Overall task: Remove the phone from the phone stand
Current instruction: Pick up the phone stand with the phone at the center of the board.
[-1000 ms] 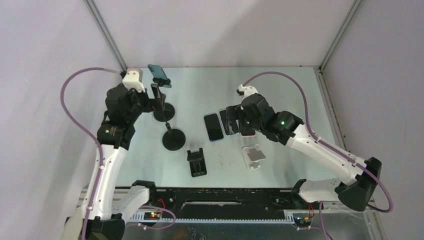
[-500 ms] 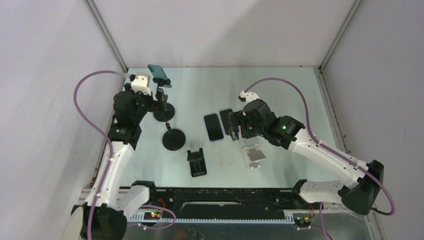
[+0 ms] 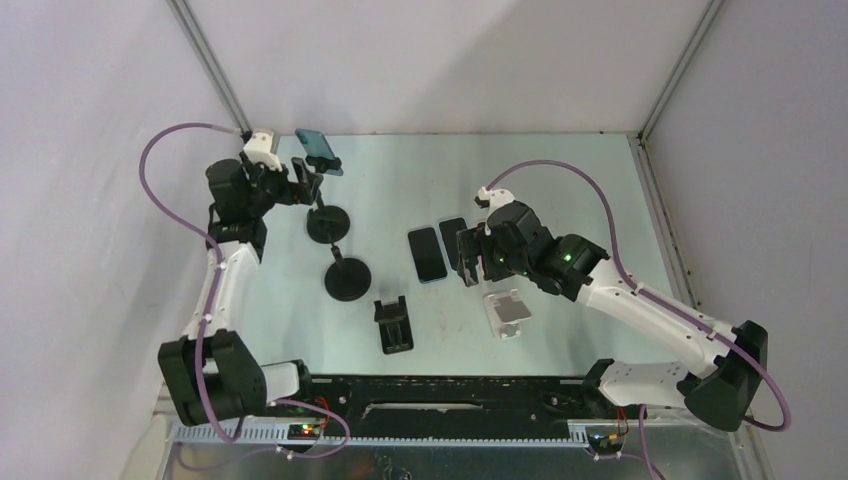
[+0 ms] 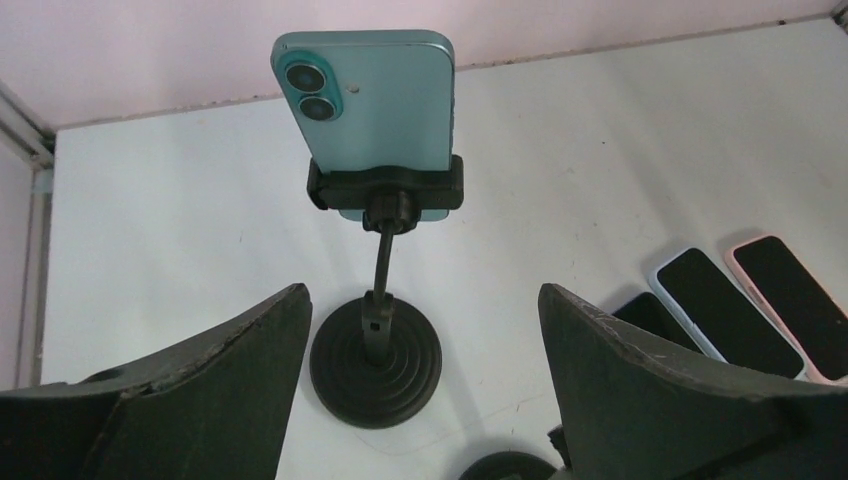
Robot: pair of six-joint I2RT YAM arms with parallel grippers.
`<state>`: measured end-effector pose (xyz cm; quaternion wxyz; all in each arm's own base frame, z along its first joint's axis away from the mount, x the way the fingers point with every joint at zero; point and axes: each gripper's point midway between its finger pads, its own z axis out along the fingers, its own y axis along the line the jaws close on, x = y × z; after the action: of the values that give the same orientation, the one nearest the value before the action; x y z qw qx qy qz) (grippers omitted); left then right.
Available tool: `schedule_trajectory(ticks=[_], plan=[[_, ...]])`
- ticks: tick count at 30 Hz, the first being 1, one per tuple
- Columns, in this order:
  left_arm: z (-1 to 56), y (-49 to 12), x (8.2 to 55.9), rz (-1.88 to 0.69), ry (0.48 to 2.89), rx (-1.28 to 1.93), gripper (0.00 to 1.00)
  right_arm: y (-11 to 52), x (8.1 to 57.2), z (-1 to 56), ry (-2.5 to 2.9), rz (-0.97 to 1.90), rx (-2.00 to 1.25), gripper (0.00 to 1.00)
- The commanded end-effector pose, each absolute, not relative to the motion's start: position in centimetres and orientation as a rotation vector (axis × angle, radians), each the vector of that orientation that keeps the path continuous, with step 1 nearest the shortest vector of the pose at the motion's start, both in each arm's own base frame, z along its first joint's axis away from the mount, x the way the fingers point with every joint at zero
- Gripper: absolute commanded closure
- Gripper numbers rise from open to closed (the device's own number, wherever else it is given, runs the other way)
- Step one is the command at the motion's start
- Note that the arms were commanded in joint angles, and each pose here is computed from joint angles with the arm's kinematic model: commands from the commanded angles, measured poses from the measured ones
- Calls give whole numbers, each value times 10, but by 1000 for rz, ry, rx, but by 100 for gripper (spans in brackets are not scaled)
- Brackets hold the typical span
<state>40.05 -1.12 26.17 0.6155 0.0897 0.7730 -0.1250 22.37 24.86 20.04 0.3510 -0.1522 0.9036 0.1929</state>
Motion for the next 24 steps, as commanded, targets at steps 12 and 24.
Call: schedule_trajectory(ticks=[12, 24], plan=[[247, -16, 434, -376, 1765, 302, 13, 255, 228, 197, 2322, 517, -412, 14], [219, -11, 449, -361, 1829, 292, 22, 257, 229, 192, 2336, 514, -415, 14]])
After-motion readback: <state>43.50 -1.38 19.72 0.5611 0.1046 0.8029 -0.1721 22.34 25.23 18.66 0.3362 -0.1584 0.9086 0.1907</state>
